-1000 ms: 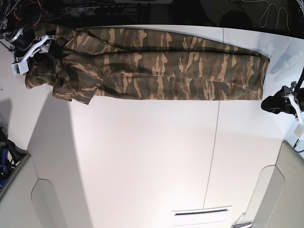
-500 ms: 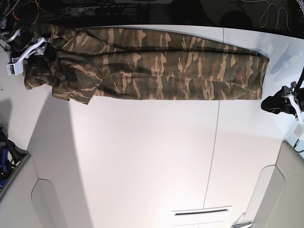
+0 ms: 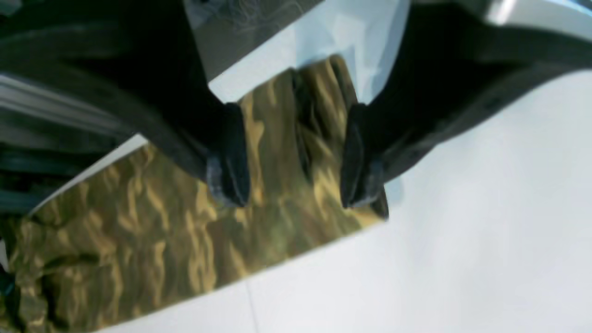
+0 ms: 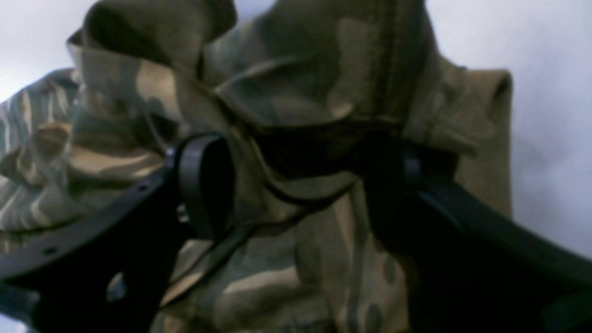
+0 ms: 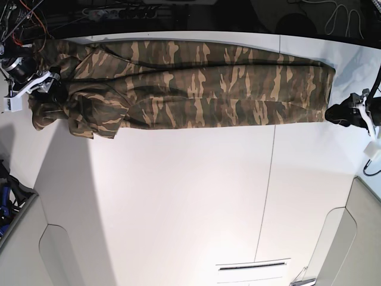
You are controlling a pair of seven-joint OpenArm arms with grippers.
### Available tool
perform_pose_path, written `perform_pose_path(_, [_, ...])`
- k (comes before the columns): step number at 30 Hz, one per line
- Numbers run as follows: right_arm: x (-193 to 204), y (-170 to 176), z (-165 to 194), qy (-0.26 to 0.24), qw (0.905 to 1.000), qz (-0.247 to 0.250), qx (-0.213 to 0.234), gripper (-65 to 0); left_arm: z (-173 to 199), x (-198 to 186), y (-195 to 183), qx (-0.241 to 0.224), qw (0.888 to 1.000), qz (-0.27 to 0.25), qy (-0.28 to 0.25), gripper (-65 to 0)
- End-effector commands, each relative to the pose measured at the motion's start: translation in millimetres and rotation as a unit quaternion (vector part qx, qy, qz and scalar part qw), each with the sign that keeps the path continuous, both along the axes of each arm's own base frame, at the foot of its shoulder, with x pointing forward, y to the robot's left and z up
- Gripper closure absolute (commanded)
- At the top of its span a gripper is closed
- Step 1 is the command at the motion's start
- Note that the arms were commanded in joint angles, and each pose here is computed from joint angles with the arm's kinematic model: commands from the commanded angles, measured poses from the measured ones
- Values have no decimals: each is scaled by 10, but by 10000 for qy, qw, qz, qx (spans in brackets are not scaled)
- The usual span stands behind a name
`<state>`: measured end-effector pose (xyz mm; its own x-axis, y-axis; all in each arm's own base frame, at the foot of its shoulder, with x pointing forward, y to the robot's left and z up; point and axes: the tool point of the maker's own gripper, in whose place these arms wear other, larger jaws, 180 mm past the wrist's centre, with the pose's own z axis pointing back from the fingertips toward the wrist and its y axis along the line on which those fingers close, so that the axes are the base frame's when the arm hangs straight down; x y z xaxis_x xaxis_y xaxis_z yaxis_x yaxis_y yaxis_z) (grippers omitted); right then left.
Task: Fold the T-shirt properly
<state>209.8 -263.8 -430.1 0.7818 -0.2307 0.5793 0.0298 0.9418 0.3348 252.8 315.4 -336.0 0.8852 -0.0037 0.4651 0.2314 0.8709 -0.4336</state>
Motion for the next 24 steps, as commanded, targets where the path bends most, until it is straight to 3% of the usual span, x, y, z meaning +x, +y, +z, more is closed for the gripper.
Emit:
perform_pose_path(1, [-68, -68, -58, 247, 9996, 3, -162, -441, 116, 47, 59, 55, 9998, -20, -166, -348])
perform_pose_path(8, [222, -76, 88, -98, 9998, -7, -188, -441, -18, -22, 203, 535, 9986, 27, 8, -348])
perform_pose_path(10, [263, -72, 111, -144, 9997, -6, -174, -441, -24, -23, 196, 523, 9986, 33, 4, -351])
perform_pose_path(15, [298, -65, 130, -185, 9997, -1, -167, -441, -105, -122, 188, 475, 9988, 79, 88, -463])
perform_pose_path(24, [310, -43, 146, -225, 9997, -13, -78, -441, -405, -326, -112, -8, 9994, 186, 292, -467])
